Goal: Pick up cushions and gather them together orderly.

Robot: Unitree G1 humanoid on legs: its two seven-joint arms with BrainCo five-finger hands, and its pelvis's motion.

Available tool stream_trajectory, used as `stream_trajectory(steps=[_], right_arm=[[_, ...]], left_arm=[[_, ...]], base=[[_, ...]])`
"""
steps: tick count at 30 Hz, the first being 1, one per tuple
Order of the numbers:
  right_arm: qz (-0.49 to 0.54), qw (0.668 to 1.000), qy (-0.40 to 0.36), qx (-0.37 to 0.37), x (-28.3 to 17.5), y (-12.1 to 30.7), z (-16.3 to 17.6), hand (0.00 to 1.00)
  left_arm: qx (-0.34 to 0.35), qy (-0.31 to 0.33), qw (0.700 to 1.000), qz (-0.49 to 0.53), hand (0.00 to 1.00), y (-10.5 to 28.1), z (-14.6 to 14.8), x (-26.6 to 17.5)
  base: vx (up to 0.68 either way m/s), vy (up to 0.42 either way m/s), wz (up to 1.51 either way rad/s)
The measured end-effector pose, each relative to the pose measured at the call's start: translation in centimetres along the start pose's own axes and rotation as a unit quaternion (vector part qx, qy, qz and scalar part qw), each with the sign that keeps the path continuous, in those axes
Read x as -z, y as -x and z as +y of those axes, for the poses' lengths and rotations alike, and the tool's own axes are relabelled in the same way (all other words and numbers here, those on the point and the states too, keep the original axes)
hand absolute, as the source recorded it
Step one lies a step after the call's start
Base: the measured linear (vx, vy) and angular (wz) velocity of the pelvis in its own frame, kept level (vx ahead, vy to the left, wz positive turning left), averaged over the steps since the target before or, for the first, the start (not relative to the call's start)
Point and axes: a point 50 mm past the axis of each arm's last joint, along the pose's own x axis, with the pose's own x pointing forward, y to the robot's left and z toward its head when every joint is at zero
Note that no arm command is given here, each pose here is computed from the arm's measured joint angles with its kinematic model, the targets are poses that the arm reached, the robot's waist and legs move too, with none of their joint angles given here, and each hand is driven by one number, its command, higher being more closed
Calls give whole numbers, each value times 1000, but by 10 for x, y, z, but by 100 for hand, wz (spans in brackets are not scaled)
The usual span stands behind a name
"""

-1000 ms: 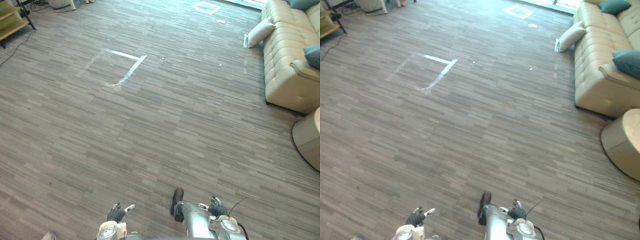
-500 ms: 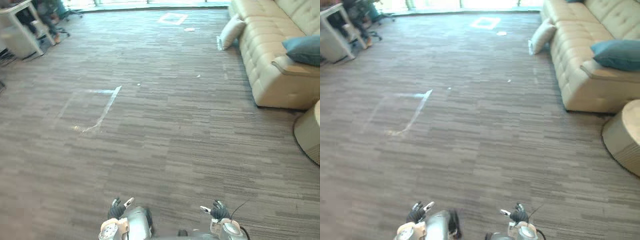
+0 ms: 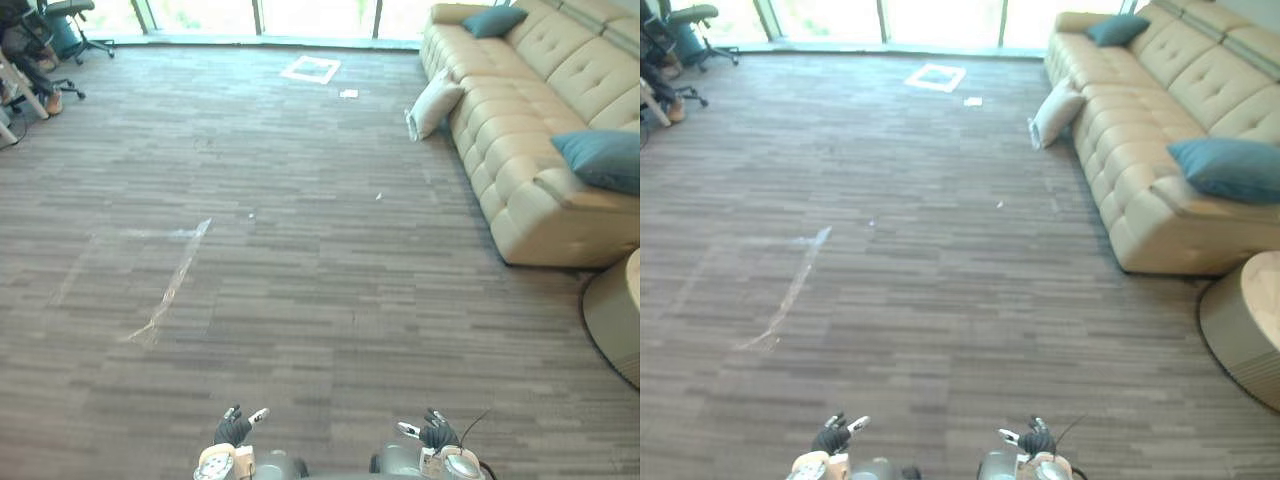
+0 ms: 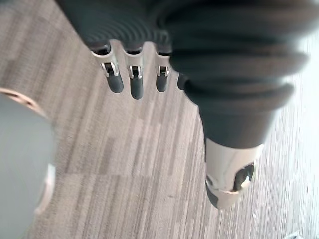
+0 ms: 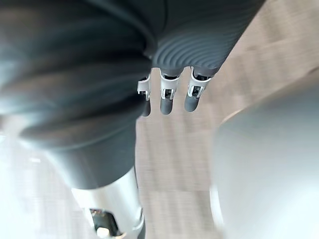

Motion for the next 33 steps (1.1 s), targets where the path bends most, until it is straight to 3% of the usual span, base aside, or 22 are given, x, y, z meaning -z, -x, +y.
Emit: stream_trajectory(steps=[5,10,20,26,33], right_arm=[[-8,1000,-12,1,-4,-1,1,0],[-17,1000,-12,18,-11,-1,-12,0],[40,999,-8,4,11,-1,2,0],[55,998,-20,-12,23,5,17,0],[8,1000,-10,0,4,0,3,0]], left_arm=[[1,4,1000,21,0,2,-3,10],[-9,60,998,3,0,3,-11,4],[-7,56,997,-52,0,1,-5,-20],[-26,23,998,-51,0,-3,16,-25],[8,-30,999,-10,0,-6,-2,-14]], base=[[698,-153,43],[700,-209,13],[566,64,-22],[676,296,-14],[578,58,24]])
